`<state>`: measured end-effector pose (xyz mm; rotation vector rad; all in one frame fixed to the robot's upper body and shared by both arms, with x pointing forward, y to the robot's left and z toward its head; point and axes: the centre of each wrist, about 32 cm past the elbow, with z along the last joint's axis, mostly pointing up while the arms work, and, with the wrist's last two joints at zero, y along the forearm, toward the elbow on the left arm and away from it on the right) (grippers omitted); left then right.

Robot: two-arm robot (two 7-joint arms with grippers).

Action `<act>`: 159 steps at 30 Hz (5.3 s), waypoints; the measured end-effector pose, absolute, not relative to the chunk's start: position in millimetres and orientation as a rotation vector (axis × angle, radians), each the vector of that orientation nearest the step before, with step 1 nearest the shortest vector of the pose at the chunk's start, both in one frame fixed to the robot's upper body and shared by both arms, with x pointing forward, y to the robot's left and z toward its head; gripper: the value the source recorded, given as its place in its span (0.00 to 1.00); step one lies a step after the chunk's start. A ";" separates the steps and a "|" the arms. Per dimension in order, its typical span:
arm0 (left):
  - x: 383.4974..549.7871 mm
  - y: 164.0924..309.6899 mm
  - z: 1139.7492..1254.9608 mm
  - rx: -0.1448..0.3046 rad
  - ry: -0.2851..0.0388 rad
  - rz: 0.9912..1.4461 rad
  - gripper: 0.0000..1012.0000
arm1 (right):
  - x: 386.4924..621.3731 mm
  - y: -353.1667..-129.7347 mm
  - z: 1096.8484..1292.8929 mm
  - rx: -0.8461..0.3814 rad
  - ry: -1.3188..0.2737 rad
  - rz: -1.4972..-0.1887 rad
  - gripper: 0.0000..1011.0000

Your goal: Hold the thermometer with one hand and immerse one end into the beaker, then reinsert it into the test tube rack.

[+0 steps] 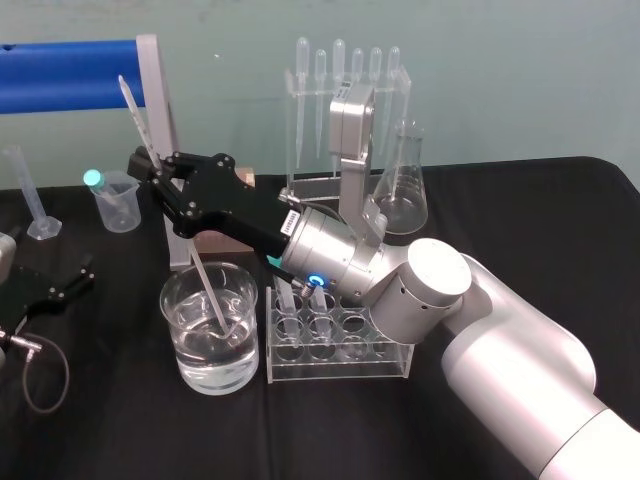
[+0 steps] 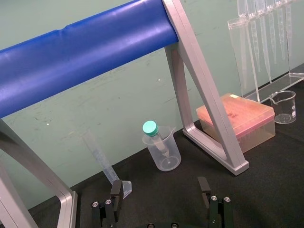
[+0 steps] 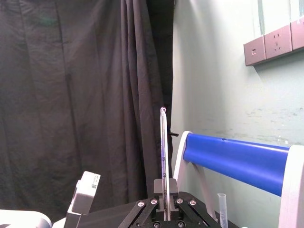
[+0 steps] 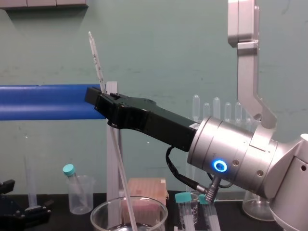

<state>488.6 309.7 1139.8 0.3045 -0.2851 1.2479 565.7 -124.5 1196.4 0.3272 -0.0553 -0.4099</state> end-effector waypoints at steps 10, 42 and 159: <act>488.6 309.7 1139.8 0.304 -0.285 1.248 1.00 | 565.7 -124.5 1196.4 0.327 -0.055 -0.410 0.06; 488.6 309.7 1139.8 0.304 -0.285 1.248 1.00 | 565.7 -124.5 1196.4 0.327 -0.055 -0.410 0.06; 488.6 309.7 1139.8 0.304 -0.285 1.248 1.00 | 565.7 -124.5 1196.4 0.327 -0.055 -0.410 0.06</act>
